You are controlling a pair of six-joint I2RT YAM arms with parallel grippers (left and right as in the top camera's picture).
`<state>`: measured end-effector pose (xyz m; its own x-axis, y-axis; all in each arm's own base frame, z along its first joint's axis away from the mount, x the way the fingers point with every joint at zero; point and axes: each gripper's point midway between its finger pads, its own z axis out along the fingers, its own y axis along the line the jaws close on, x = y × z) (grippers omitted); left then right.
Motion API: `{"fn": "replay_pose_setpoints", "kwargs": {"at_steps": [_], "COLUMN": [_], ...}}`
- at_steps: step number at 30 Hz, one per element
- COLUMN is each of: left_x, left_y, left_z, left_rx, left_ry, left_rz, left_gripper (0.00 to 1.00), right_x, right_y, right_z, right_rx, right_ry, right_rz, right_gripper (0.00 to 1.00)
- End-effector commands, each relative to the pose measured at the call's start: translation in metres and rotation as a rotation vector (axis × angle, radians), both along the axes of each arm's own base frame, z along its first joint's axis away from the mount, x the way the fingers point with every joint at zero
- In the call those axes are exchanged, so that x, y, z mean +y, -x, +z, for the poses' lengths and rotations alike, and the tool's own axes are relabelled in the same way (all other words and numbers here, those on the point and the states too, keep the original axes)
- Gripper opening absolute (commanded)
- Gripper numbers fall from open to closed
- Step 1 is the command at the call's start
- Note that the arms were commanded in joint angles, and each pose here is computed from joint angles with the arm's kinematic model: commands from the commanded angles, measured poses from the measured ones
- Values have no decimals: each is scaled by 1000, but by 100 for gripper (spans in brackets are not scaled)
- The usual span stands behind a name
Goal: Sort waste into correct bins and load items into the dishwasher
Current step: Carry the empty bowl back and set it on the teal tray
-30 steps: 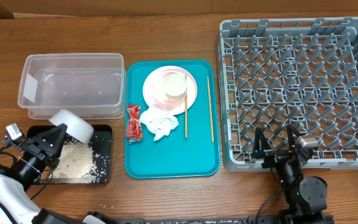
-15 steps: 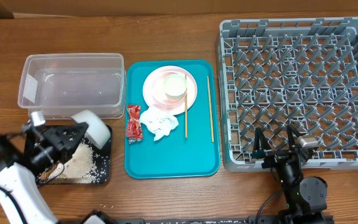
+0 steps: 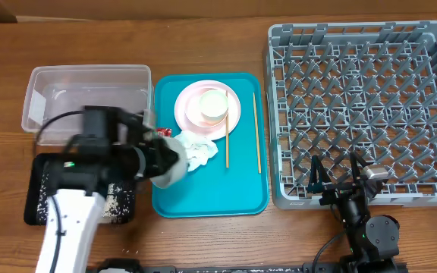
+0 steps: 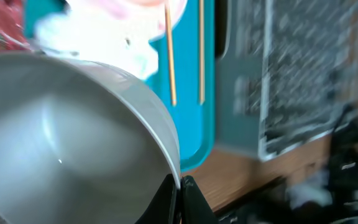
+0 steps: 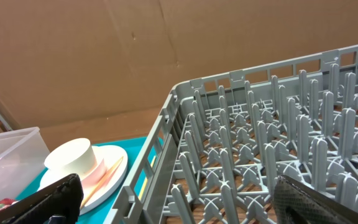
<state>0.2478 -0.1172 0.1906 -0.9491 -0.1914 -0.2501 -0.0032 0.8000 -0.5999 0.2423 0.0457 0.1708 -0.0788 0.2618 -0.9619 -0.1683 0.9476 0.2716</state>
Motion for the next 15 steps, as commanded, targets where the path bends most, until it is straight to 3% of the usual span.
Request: {"fn": "replay_pose_setpoints", "kwargs": {"at_steps": [1,10,15], "left_x": [-17,-96,-109], "left_y": [1,24,31], "left_z": [-19,-68,-107], "left_rx": [3,13,68], "left_ry": [-226,-394,-496], "left_rz": [22,-163,-231], "left_gripper": [4,4,4], "right_x": [-1,-1,-1], "right_y": [0,0,0], "right_z": [0,0,0], "right_rx": [-10,-10,-10], "right_ry": [2,2,2], "right_rz": [-4,-4,-4], "right_gripper": [100,100,100]}}
